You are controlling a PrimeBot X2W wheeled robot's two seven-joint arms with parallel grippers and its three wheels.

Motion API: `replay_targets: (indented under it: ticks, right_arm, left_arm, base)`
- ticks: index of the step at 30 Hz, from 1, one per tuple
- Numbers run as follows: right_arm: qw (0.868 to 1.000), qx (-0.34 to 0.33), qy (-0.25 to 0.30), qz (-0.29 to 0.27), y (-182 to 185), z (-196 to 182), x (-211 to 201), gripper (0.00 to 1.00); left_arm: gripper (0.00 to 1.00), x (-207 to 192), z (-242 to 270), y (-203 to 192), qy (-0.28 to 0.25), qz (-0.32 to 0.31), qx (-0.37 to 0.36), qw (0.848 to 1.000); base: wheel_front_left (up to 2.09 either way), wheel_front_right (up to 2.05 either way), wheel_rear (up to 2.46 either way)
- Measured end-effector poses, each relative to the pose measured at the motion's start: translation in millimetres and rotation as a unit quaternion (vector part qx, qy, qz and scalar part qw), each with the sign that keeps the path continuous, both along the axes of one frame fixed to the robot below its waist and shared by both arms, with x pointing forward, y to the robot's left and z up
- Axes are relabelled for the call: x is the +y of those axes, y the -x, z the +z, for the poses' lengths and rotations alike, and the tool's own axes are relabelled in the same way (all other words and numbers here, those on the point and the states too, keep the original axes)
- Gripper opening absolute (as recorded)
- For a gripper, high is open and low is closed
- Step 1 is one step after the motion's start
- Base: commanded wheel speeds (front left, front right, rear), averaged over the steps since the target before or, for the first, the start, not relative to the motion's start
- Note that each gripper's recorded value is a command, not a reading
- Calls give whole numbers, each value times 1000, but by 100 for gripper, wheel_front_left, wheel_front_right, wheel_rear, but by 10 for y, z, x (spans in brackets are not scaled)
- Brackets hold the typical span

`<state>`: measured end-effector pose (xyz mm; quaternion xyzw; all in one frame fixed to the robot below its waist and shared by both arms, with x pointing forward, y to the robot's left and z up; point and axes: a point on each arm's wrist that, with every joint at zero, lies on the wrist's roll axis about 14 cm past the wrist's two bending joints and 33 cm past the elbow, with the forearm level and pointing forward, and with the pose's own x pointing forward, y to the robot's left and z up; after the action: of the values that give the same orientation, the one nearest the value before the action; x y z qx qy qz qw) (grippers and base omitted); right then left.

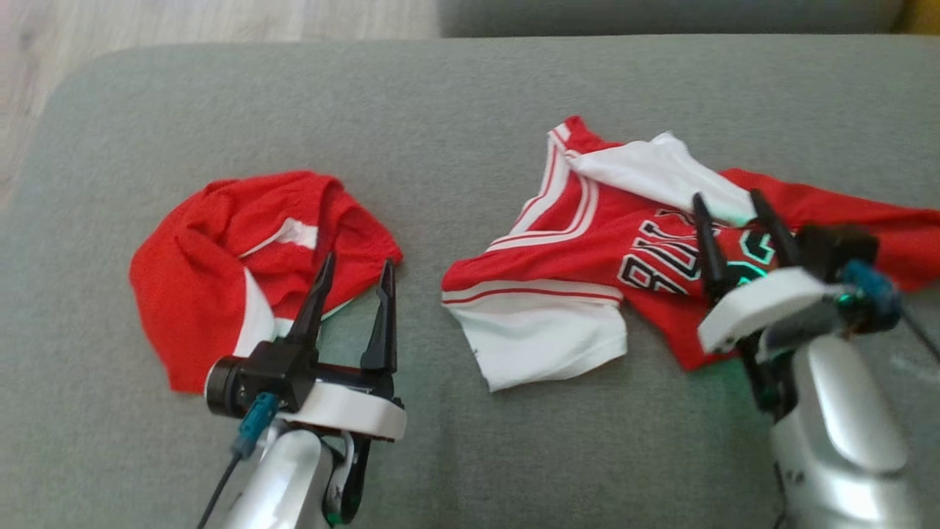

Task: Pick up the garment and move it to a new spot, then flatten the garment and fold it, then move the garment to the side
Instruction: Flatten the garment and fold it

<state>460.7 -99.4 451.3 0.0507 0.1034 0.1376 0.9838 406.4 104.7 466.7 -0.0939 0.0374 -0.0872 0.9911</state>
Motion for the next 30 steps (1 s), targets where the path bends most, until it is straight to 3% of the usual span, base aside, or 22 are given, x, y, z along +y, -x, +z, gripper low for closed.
replay_targets:
  ticks: [7,16,17,18,19,30]
  right_arm:
    - [994,94,53,-27,-224,-427,-201,100]
    - [989,126,64,-40,-219,-654,-292,100]
    - [990,122,63,-38,-229,-644,-281,95]
    - [991,116,63,-36,-243,-626,-266,43]
    - [991,111,62,-35,-260,-603,-256,0]
    - [997,19,57,-47,-514,-120,-273,0]
  left_arm:
    - [100,147,-70,26,-2,21,12,1000]
    - [100,176,-114,4,-4,24,18,1000]
    - [100,168,-117,1,-4,23,18,1000]
    - [100,159,-118,-2,-3,22,18,1000]
    - [100,150,-118,-5,-3,20,18,1000]
    - [100,154,-60,0,-4,21,10,1000]
  base:
    - [0,0,0]
    - [0,0,0]
    - [0,0,0]
    - [0,0,0]
    - [0,0,0]
    - [0,0,0]
